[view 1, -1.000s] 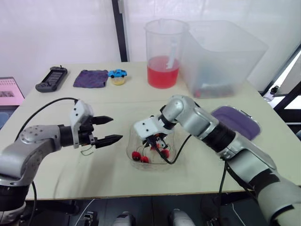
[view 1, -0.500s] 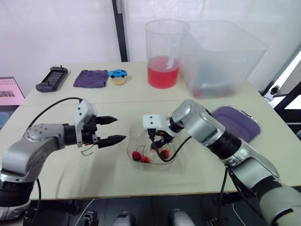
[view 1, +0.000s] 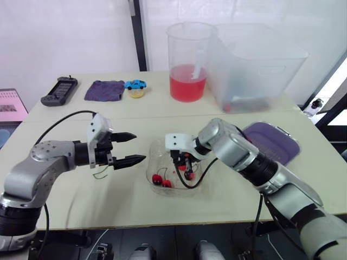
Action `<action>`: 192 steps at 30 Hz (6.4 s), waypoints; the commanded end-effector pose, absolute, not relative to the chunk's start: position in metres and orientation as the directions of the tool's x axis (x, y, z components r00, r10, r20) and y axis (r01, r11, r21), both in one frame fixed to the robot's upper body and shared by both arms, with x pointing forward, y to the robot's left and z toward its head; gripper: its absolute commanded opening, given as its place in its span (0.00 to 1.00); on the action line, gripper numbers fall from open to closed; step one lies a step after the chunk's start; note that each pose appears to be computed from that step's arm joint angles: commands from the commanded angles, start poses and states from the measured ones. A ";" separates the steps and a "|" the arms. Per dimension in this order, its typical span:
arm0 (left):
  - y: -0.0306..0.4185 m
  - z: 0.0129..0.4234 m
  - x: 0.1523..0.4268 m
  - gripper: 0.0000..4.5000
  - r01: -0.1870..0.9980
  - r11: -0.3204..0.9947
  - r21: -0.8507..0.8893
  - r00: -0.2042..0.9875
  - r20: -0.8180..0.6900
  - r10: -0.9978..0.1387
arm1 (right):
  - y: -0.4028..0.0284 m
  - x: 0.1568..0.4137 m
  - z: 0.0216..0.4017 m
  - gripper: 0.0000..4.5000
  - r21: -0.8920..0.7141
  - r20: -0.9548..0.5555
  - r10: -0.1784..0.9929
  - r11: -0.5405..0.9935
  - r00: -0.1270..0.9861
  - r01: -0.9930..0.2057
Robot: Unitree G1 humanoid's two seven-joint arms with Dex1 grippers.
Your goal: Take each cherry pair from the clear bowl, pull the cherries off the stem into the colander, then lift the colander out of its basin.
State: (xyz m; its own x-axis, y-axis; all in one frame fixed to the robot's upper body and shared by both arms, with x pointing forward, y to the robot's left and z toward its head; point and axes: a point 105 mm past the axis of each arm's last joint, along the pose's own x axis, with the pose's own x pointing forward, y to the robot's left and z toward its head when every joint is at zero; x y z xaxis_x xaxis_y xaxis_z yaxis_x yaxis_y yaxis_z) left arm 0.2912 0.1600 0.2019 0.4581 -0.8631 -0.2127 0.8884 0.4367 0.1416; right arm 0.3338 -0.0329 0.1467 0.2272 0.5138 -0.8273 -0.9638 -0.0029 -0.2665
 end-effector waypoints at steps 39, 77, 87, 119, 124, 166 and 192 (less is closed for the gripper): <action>0.163 0.206 0.294 1.00 0.880 0.426 0.208 0.469 -0.244 -0.849 | -0.035 0.334 0.139 0.42 -0.250 -0.840 0.486 0.052 0.243 -0.967; 0.163 0.208 0.292 1.00 0.878 0.424 0.224 0.471 -0.233 -0.851 | -0.030 0.325 0.165 0.42 -0.179 -0.847 0.434 0.313 0.308 -0.933; 0.163 0.209 0.293 1.00 0.874 0.428 0.228 0.476 -0.231 -0.848 | -0.032 0.328 0.153 0.16 -0.186 -0.859 0.405 0.321 0.312 -0.929; 0.154 0.217 0.298 1.00 0.888 0.402 0.225 0.446 -0.202 -0.872 | -0.033 0.311 0.218 0.99 -0.452 -0.748 0.618 -0.208 0.242 -0.867; 0.148 0.219 0.300 1.00 0.904 0.370 0.213 0.409 -0.183 -0.894 | -0.065 0.324 0.209 0.99 -0.346 -0.770 0.495 0.209 0.404 -0.915; 0.145 0.211 0.295 1.00 0.920 0.341 0.195 0.377 -0.197 -0.905 | -0.036 0.331 0.154 0.26 -0.367 -0.800 0.423 0.215 0.425 -0.905; 0.135 0.309 0.334 1.00 0.922 0.368 -0.119 0.385 0.377 -0.842 | -0.034 0.320 0.306 0.26 -0.995 0.091 0.728 0.091 0.680 0.036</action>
